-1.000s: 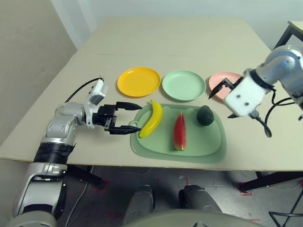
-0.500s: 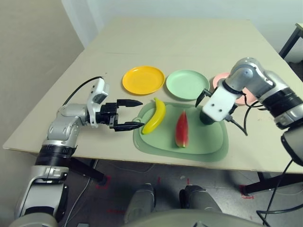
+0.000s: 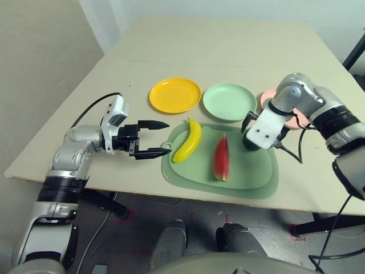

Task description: Place the fruits into color-matched plates.

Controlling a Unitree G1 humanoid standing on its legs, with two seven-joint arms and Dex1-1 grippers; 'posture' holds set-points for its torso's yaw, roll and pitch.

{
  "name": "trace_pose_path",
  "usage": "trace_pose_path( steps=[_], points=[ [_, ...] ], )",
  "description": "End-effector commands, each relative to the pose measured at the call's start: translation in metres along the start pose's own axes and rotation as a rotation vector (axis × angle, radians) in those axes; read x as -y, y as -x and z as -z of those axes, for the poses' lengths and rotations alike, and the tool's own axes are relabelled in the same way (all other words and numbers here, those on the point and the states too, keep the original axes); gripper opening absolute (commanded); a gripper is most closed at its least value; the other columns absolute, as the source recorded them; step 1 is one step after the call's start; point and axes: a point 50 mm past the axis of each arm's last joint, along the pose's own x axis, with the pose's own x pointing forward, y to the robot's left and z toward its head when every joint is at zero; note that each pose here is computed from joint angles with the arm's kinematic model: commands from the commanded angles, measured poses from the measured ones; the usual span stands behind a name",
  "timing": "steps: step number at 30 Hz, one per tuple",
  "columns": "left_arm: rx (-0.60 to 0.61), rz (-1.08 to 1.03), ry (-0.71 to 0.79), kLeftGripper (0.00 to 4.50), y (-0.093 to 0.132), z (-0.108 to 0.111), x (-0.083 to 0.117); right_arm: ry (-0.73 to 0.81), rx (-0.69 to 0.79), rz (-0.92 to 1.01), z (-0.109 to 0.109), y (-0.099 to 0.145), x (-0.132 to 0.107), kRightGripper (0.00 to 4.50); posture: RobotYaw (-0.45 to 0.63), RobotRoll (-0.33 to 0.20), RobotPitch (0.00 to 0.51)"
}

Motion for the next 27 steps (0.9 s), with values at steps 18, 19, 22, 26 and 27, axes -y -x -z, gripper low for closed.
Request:
trace_pose_path(
  steps=[18,19,22,26,27],
  points=[
    [-0.040,0.005,0.001,4.50,0.011,0.007,-0.003,-0.051,-0.004,0.023,0.007,0.015,0.006,2.99,0.07,0.000,0.071],
    [-0.038,0.005,-0.001,4.50,0.011,0.007,-0.004,-0.052,-0.002,0.024,0.007,0.015,0.006,2.99,0.07,0.000,0.069],
    [-0.038,0.005,-0.005,4.50,0.010,0.006,-0.006,-0.059,0.007,0.034,0.006,0.016,0.006,2.99,0.07,0.000,0.067],
    [-0.037,0.005,-0.007,4.50,0.009,0.006,-0.008,-0.072,0.006,0.069,0.005,0.027,0.011,2.99,0.06,0.000,0.062],
    [-0.036,0.004,-0.006,4.50,0.008,0.006,-0.008,-0.080,0.002,0.081,0.005,0.031,0.012,2.99,0.06,0.000,0.062]
  ],
)
